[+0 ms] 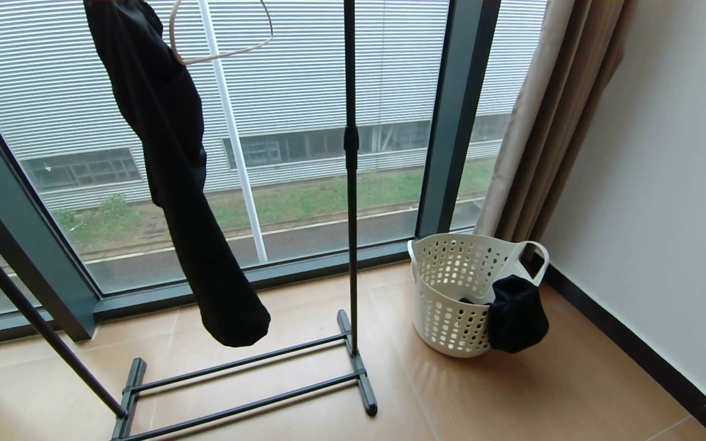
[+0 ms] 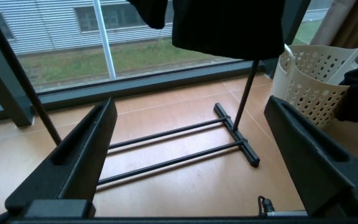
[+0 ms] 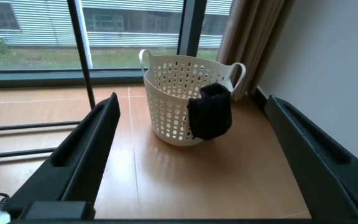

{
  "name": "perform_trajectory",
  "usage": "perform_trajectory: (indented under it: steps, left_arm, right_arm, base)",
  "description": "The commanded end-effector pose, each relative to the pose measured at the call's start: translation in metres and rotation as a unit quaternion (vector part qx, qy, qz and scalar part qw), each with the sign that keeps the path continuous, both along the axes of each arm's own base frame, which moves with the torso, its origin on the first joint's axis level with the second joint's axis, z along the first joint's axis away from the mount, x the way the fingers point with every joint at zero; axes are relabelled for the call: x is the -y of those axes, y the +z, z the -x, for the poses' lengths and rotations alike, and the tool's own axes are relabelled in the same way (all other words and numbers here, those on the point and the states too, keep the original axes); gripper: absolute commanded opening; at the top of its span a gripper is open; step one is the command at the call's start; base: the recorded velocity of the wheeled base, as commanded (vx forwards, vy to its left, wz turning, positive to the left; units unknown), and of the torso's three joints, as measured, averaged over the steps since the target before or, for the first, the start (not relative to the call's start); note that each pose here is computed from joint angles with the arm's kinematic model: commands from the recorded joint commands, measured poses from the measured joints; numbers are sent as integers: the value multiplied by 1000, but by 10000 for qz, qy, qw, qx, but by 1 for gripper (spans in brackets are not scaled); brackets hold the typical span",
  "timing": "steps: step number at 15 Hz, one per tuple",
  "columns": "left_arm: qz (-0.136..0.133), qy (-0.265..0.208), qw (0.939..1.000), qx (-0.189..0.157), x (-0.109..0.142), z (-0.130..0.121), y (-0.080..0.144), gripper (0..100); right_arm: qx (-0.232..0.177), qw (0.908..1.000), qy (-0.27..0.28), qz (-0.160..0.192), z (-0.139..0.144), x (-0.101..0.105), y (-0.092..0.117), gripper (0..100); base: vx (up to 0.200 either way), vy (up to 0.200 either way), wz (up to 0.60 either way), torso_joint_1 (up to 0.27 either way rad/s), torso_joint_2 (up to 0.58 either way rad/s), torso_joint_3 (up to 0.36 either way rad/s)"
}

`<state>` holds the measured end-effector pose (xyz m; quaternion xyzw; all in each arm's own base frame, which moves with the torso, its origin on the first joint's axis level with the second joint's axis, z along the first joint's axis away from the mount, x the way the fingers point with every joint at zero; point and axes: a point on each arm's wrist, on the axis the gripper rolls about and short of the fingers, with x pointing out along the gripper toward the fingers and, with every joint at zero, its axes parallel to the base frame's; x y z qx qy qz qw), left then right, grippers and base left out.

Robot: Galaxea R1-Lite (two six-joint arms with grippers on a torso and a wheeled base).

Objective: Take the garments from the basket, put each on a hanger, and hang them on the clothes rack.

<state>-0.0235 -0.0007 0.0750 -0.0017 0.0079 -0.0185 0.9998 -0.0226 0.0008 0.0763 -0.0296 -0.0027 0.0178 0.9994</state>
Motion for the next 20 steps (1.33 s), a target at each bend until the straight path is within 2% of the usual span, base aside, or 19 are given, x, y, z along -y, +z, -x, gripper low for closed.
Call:
perform_trajectory:
  steps: [1, 3, 10, 19, 20]
  left_arm:
    - [-1, 1, 10000, -6, 0, 0, 0, 100]
    - [7, 1, 10000, -6, 0, 0, 0, 100]
    - [-1, 1, 10000, -6, 0, 0, 0, 100]
    - [7, 9, 10000, -6, 0, 0, 0, 100]
    - [-1, 1, 10000, -6, 0, 0, 0, 100]
  right_arm:
    - [2, 10000, -2, 3, 0, 0, 0, 100]
    - [2, 10000, -2, -4, 0, 0, 0, 100]
    - [2, 10000, 5, -4, 0, 0, 0, 100]
    - [2, 10000, 5, 3, 0, 0, 0, 100]
    - [2, 10000, -2, 3, 0, 0, 0, 100]
  base:
    - [0, -200, 0, 2, 2, 2]
    - [0, -200, 0, 2, 0, 5]
    - [200, 0, 0, 2, 2, 6]
    - [0, -200, 0, 3, 6, 3]
    - [200, 0, 0, 7, 2, 7]
